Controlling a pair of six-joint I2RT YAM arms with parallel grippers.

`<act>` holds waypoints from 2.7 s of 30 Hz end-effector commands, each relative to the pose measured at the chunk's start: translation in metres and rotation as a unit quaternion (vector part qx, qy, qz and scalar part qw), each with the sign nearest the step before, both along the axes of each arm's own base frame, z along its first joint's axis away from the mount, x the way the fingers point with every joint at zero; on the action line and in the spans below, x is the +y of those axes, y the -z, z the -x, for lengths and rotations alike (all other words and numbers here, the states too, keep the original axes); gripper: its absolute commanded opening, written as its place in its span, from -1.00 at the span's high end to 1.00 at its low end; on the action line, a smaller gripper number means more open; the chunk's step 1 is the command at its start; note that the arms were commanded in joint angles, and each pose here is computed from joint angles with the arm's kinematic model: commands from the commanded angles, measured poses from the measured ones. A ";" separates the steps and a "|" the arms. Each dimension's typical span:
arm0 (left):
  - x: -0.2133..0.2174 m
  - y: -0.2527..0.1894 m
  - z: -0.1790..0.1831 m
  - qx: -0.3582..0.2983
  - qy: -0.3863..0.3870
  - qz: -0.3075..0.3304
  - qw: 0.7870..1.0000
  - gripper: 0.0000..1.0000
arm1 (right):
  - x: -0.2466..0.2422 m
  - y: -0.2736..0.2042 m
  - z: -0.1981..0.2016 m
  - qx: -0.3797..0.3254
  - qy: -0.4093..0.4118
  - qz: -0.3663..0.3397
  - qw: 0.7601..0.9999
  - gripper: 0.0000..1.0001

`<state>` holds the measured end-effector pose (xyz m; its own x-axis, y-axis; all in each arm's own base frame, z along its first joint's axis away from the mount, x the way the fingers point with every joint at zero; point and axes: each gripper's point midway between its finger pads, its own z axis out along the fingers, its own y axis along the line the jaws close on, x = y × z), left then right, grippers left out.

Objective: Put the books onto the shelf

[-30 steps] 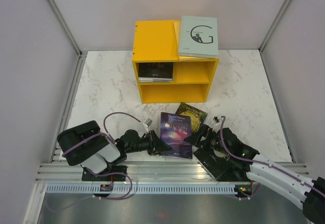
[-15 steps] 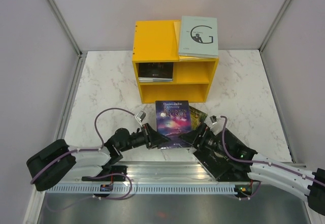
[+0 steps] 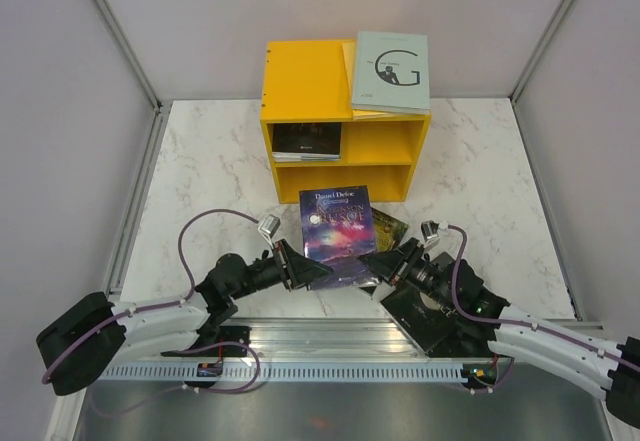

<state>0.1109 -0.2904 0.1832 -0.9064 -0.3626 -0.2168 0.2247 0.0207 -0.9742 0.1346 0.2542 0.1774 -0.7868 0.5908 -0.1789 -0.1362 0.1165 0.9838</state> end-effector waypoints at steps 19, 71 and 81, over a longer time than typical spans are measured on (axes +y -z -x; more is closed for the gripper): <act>0.058 -0.030 -0.031 -0.093 -0.152 -0.170 0.969 -0.93 | -0.019 -0.087 0.008 -0.045 0.021 0.005 0.999 1.00; 0.098 -0.012 -0.015 -0.108 -0.180 -0.188 0.960 -0.92 | -0.147 -0.427 -0.226 -0.204 0.235 -0.132 0.941 1.00; 0.095 -0.006 -0.017 -0.105 -0.177 -0.196 0.959 -0.91 | -0.196 -0.408 -0.234 -0.158 0.367 -0.200 0.895 1.00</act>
<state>0.1225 -0.1954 0.1845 -0.6937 -0.4879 -0.5299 0.2950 0.4787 -0.8269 0.4119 0.0874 0.5070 -0.2365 0.9678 -0.0863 -0.2301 0.0305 0.9727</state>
